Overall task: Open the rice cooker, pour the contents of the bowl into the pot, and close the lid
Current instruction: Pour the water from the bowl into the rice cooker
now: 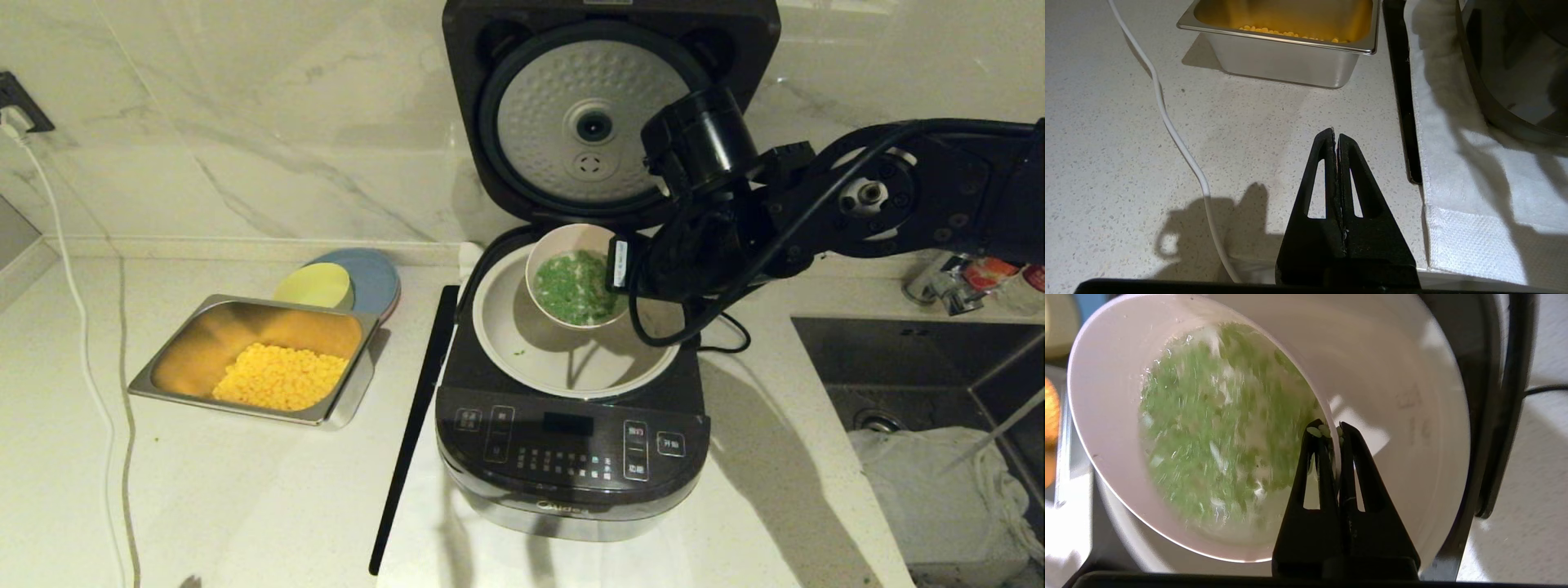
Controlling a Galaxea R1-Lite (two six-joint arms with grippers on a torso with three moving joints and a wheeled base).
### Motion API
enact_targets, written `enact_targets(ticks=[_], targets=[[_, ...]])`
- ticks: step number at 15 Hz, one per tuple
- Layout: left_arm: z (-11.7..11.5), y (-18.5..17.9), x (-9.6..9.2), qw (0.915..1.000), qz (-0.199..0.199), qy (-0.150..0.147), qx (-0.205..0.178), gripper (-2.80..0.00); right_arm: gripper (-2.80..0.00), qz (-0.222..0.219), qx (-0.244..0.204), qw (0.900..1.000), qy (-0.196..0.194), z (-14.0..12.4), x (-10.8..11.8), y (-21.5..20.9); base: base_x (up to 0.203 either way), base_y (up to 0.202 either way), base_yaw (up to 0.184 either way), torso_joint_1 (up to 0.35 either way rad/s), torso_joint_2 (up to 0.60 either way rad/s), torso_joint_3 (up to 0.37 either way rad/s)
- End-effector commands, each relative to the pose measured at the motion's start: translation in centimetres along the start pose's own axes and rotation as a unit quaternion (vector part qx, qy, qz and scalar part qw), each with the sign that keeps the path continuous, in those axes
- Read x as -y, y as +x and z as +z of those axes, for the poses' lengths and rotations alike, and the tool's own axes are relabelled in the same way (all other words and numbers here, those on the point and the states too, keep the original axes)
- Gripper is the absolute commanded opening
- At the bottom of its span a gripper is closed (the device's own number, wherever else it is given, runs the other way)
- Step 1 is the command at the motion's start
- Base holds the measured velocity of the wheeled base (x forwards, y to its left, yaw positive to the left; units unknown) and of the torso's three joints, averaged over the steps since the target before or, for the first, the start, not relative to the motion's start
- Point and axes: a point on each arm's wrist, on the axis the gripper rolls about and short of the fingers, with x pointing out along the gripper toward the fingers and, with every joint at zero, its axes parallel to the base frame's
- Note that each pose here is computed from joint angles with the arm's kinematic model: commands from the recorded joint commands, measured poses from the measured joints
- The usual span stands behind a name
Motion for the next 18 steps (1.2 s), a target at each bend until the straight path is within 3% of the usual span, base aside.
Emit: enact_targets(ticks=[1,4,7,13,18], targets=[[-0.3,0.1,0.0,1.0,0.0,0.0,-0.004,-2.8,-2.8,-0.022,0.014,1.0,-0.017,-0.6,-0.8,0.3,0.0,0.0,0.0,0.0,0.0,0.0],[-0.3,0.1,0.0,1.0,0.0,0.0,-0.004,-2.8,-2.8,-0.082,0.048,0.995,-0.044,-1.3,-1.6,0.2,0.0,0.0,0.0,0.0,0.0,0.0],[-0.3,0.1,0.0,1.0,0.0,0.0,-0.004,-2.8,-2.8,-0.094,0.084,0.991,-0.049,-1.4,-2.3,-0.2,0.0,0.0,0.0,0.0,0.0,0.0],[-0.3,0.1,0.0,1.0,0.0,0.0,-0.004,-2.8,-2.8,-0.101,0.16,0.981,-0.048,-2.1,-3.0,-0.1,0.0,0.0,0.0,0.0,0.0,0.0],[-0.3,0.1,0.0,1.0,0.0,0.0,-0.004,-2.8,-2.8,-0.076,0.255,0.962,-0.067,-3.7,-2.8,1.3,0.0,0.0,0.0,0.0,0.0,0.0]])
